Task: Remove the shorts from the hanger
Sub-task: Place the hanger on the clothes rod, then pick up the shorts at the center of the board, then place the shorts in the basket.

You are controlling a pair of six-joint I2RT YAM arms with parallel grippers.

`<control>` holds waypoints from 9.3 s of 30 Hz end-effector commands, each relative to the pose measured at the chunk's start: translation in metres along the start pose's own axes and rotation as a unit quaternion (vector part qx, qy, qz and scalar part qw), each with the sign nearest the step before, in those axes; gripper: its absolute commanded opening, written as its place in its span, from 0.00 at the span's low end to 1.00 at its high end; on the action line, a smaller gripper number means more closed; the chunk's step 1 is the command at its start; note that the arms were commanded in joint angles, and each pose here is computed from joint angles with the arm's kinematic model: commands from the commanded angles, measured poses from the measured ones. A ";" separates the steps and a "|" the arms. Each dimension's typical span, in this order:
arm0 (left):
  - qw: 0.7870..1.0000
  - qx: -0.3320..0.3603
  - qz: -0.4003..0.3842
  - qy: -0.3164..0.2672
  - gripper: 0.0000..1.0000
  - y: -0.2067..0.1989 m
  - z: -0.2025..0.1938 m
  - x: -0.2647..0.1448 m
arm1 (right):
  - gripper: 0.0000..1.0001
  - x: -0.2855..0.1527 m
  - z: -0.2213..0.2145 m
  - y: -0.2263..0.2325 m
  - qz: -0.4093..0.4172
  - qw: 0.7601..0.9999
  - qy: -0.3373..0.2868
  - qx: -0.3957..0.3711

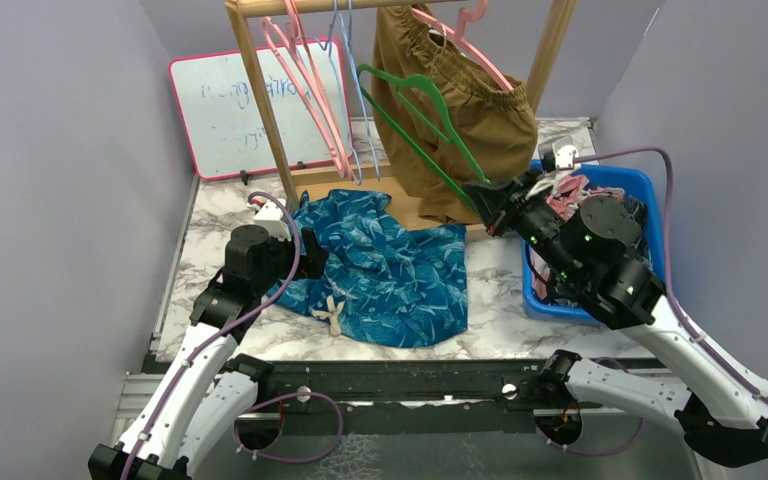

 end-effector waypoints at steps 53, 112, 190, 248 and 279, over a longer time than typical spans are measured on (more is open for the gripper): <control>1.000 0.010 -0.004 -0.021 0.89 -0.002 0.013 -0.003 | 0.53 0.119 -0.005 0.001 -0.057 0.993 0.041 -0.090; 0.984 -0.029 0.158 -0.083 0.99 0.050 0.026 -0.028 | 0.23 0.060 -0.438 -0.015 0.026 0.875 0.454 -0.167; 0.986 -0.026 0.146 -0.080 0.99 0.049 0.024 -0.026 | 0.99 -0.028 -0.441 -0.070 -0.214 0.781 0.577 -0.109; 0.989 -0.025 0.130 -0.072 0.99 0.045 0.022 -0.021 | 0.01 -0.097 0.012 -0.116 -0.418 0.896 -0.076 -0.130; 0.989 -0.024 0.129 -0.068 0.99 0.045 0.021 -0.019 | 0.01 -0.090 0.030 -0.242 -0.518 0.851 0.036 -0.075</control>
Point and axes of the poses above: each gripper's point midway between its finger pads, its own x axis out along the fingers, its own y axis along the line the jaws close on, z = x × y, the point moved 2 cm from there along -x, back along the fingers, and after that the axes turned 6 degrees about x, right-handed, at the moved point
